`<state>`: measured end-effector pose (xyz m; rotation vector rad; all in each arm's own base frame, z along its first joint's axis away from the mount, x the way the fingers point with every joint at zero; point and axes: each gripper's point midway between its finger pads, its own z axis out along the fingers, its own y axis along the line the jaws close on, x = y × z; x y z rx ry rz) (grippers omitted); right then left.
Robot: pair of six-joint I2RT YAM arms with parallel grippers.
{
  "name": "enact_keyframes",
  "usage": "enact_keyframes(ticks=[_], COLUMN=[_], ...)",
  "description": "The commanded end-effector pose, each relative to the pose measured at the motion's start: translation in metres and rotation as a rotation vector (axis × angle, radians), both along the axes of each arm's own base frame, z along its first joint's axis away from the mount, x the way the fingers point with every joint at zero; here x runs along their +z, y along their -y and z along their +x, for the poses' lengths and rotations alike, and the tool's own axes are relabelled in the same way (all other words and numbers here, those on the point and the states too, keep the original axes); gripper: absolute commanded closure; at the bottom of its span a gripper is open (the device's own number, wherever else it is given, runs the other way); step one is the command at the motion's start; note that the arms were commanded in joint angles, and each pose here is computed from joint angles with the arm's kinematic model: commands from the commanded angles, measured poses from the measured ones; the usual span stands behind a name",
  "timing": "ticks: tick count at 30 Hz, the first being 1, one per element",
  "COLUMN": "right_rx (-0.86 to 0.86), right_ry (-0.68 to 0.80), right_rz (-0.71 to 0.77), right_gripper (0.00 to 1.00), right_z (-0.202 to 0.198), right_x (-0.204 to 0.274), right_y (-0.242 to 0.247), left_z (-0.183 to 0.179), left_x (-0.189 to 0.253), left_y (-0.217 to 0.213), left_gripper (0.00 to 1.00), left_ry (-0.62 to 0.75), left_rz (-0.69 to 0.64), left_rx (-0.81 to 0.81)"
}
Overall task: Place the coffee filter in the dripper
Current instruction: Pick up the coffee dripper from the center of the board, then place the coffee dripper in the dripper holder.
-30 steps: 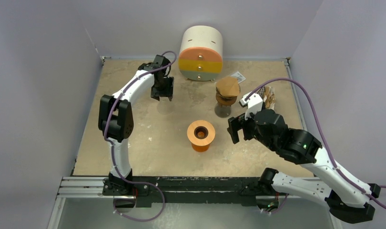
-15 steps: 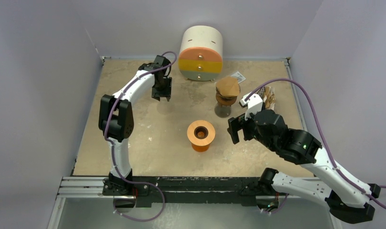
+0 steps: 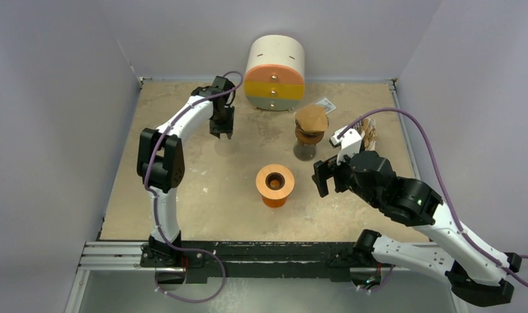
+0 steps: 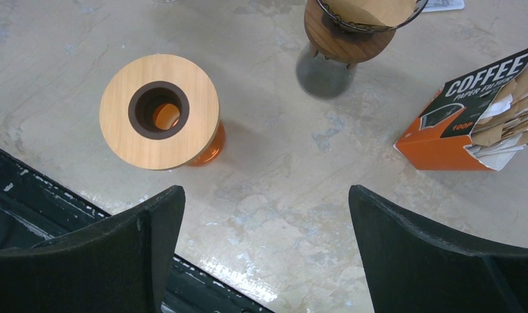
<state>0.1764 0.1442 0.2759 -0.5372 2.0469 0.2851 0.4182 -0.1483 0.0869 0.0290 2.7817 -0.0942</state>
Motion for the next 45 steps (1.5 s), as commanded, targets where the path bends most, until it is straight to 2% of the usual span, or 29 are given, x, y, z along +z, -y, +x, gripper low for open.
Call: enact_keyframes(ticks=[1, 6, 13, 21, 30, 36, 45], right_rx=[-0.012, -0.012, -0.002, 0.028, 0.051, 0.042, 0.016], right_ry=[0.025, 0.027, 0.022, 0.000, -0.039, -0.095, -0.154], right_rz=[0.013, 0.014, 0.027, 0.055, 0.095, 0.161, 0.305], right_gripper=[0.03, 0.03, 0.03, 0.03, 0.03, 0.04, 0.06], right_z=[0.003, 0.003, 0.003, 0.003, 0.004, 0.004, 0.002], right_x=[0.005, 0.006, 0.009, 0.010, 0.011, 0.009, 0.015], right_y=[0.002, 0.002, -0.003, -0.016, -0.034, -0.049, -0.068], left_z=[0.007, 0.006, 0.005, -0.006, -0.023, -0.043, -0.092], left_x=[0.011, 0.013, 0.036, 0.067, 0.116, 0.158, 0.214], left_y=[0.004, 0.003, 0.004, 0.001, 0.004, 0.027, 0.062], left_gripper=[0.77, 0.89, 0.99, 1.00, 1.00, 1.00, 1.00], left_ry=[0.029, 0.028, 0.069, 0.115, 0.209, 0.264, 0.312], left_rz=[0.004, 0.008, 0.000, -0.016, -0.093, -0.263, -0.561], left_rx=[-0.011, -0.014, -0.032, -0.050, -0.074, -0.136, -0.284])
